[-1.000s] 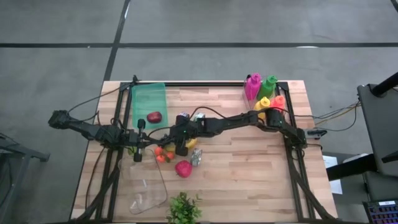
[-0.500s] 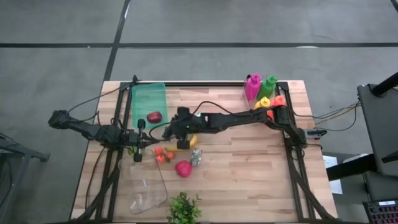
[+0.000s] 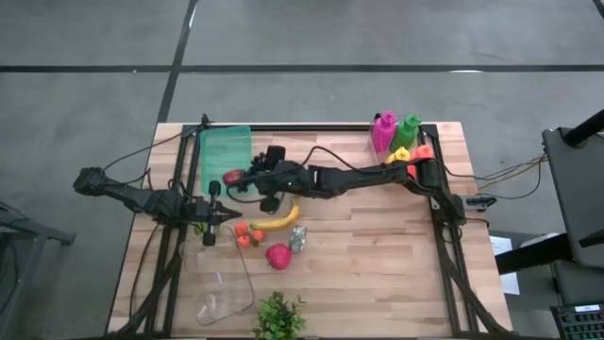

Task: Pick & Place Food Item
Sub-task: Put the grapes into the green bin

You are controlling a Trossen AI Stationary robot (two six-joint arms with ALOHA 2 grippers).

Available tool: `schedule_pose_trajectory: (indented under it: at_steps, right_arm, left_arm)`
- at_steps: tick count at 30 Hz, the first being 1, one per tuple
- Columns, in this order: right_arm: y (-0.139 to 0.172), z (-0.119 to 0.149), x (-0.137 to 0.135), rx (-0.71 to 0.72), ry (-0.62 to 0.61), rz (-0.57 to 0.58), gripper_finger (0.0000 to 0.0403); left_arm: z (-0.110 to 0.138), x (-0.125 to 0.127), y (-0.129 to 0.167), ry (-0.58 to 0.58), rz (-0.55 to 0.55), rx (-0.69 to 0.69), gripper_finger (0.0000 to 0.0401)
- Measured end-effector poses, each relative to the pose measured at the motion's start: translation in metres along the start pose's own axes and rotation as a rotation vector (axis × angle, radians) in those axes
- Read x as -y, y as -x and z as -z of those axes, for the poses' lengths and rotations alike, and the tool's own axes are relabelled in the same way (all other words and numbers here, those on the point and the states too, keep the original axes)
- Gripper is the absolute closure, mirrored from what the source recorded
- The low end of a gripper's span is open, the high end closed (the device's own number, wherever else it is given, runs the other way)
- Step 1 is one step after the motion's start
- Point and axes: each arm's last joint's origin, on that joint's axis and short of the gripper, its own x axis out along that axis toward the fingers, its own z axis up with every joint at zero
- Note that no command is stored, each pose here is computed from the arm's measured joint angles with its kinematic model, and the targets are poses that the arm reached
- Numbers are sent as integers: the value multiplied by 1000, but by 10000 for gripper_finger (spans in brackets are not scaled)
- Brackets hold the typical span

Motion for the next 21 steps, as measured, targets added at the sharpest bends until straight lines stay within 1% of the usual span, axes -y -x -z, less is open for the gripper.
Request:
schedule_pose_trajectory:
  at_steps: [6,8,14,17,21]
  right_arm:
    - [-5,-3,23,102,-52,73,266]
    - [-7,-2,30,147,-70,64,266]
    - [-12,2,51,287,-186,8,266]
    - [-13,6,57,341,-238,4,266]
    - [-22,14,54,402,-264,29,266]
  left_arm:
    - [0,0,0,-1,0,0,401]
    - [0,0,0,-1,0,-1,401]
    - [0,0,0,-1,0,-1,401]
    - [0,0,0,-1,0,0,401]
    - [0,0,0,-1,0,0,401]
